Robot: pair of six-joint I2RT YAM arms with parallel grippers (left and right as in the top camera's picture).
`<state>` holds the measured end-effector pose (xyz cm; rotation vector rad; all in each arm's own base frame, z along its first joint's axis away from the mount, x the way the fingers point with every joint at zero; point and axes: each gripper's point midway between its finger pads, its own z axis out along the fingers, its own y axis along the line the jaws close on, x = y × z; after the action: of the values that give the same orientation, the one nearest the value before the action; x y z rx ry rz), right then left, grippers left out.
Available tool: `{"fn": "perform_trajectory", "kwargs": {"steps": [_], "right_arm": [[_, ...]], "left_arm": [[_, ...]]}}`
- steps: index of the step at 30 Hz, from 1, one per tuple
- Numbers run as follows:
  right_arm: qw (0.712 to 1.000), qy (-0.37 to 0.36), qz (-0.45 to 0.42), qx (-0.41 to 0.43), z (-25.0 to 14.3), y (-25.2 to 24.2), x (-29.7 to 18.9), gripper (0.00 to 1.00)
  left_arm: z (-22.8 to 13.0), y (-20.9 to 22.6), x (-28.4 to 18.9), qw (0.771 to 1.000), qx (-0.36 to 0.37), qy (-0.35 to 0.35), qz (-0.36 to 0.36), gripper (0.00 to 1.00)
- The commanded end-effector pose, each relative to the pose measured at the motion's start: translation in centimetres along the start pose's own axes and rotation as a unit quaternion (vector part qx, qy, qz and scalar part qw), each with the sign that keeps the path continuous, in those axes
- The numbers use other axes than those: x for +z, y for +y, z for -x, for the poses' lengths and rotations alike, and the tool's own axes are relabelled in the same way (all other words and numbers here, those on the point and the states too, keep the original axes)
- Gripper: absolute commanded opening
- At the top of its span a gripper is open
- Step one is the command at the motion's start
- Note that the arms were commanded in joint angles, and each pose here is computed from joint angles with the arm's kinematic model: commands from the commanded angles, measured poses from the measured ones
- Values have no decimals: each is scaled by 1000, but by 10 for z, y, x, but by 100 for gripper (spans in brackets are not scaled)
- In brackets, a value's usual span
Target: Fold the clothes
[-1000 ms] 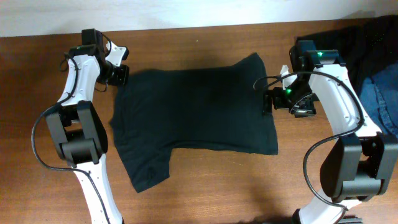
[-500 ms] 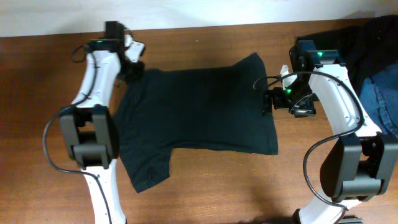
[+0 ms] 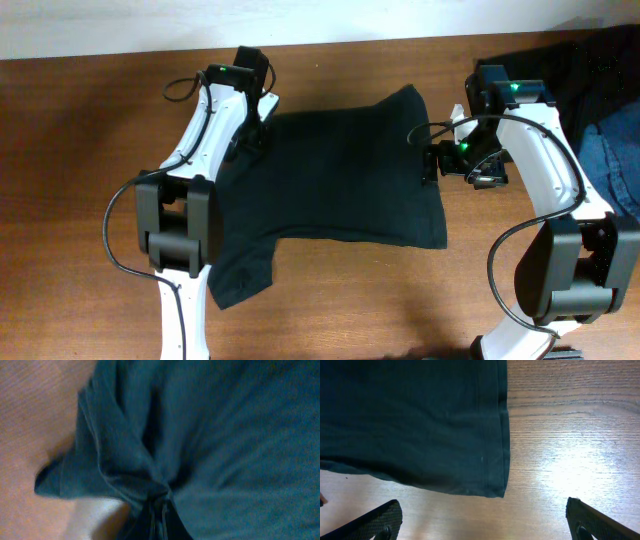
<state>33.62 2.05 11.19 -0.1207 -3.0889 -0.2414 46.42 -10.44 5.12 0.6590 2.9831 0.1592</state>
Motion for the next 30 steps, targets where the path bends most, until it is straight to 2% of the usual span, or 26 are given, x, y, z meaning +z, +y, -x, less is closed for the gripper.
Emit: {"fn": "perform_trajectory", "kwargs": {"steps": [1,11,13,16,18,19,23,27,30], "right_arm": [[1000,-10,5,-2,-1,4,-6,99],[1000,-10,5,-2,-1,4,-6,98],[1000,-10,5,-2,-1,4,-6,99],[1000,-10,5,-2,-1,4,-6,99],[1000,-10,5,-2,-1,4,-6,99],[1000,-10,5,-2,-1,4,-6,99],[1000,-10,5,-2,-1,4,-6,99],[1000,-10,5,-2,-1,4,-6,98],[1000,-10,5,-2,-1,4,-6,99]], "left_arm": [[3,-14,-26,1000,-20,-16,-3,1],[-2,-67,-31,999,35,0,-15,1],[-6,-71,-32,999,40,8,-18,12],[-14,-79,-31,998,42,24,-34,45],[-17,-86,-29,997,42,30,-54,64],[-17,-89,-29,997,42,30,-63,68],[-12,-90,-33,997,38,17,-67,68],[-10,-57,-43,999,-47,5,4,68],[-12,-33,-49,991,-130,-2,14,68]]}}
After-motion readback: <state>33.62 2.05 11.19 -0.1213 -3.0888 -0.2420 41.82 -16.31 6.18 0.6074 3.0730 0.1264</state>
